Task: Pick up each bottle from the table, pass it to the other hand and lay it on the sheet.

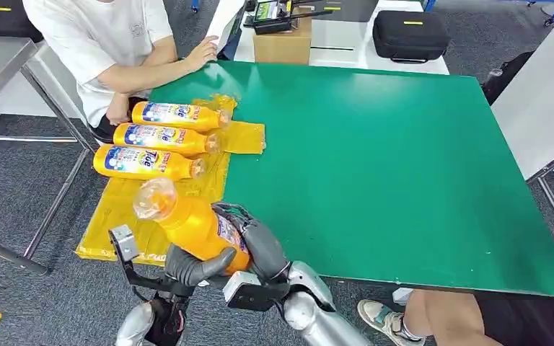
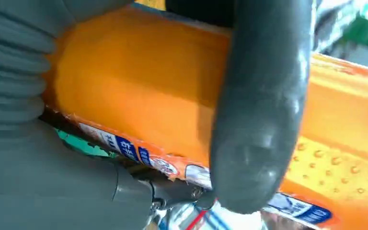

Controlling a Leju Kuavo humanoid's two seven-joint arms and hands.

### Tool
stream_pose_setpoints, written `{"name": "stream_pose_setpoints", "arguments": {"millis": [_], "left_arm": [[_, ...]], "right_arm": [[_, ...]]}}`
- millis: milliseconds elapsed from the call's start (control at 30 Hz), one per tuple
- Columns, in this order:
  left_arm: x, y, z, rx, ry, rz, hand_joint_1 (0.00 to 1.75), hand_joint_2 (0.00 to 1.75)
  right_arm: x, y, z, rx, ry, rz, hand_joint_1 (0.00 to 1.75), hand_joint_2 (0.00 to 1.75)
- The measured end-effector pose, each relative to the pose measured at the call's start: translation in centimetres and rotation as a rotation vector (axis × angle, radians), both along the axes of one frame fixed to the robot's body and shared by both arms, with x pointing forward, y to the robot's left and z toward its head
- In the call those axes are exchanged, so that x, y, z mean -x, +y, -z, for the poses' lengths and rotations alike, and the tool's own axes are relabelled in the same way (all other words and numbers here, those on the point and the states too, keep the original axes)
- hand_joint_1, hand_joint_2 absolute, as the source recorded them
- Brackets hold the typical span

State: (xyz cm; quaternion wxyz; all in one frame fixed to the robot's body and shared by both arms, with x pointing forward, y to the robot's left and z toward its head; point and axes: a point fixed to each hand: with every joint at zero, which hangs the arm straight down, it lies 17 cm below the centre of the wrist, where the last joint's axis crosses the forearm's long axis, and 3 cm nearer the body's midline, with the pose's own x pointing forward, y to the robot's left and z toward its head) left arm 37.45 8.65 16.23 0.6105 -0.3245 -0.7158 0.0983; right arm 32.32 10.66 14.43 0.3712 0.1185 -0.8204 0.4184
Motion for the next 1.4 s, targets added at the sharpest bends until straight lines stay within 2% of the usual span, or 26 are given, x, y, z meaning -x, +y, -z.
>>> {"name": "stream_pose_setpoints", "arguments": {"millis": [133,267,333,433,733,900,1000,1167,1400], "left_arm": [[-1.1,0.6,0.0,-0.016,0.013,-0.047,1.75,1.75],[-3.5,3.0,0.1,-0.145,0.003,-0.208,1.75,1.75],[-4.5,4.9,0.6,-0.271,-0.018,-0.316,1.75,1.75],[-5.6,6.1,0.1,-0.459,-0.090,-0.397,1.75,1.75],[-7.8,9.0,0.6,-0.797,-0.188,-0.479,1.75,1.75],[-9.3,10.4,0.7,-1.187,-0.318,-0.581,1.75,1.75],[-10.6,10.5,2.4,-1.412,-0.383,-0.546,1.75,1.75],[-13.5,11.3,5.8,-1.621,-0.369,-0.447,1.75,1.75],[-15.1,12.2,10.0,-1.748,-0.293,-0.272,1.75,1.75]], "right_arm": [[-0.1,-0.5,-0.9,-0.035,-0.029,0.048,0.00,0.00],[0.6,-0.7,-2.5,-0.096,-0.073,0.070,0.00,0.00],[0.9,-0.6,-3.7,-0.128,-0.096,0.075,0.00,0.00],[1.1,-0.9,-4.7,-0.156,-0.114,0.086,0.00,0.00],[2.0,-1.7,-5.4,-0.180,-0.137,0.094,0.00,0.00],[2.5,-2.1,-5.5,-0.194,-0.135,0.081,0.00,0.00],[2.8,-2.2,-5.8,-0.207,-0.125,0.058,0.00,0.00],[3.0,-2.3,-6.0,-0.218,-0.110,0.036,0.00,0.00],[3.0,-2.7,-5.9,-0.229,-0.087,0.032,0.00,0.00]]}}
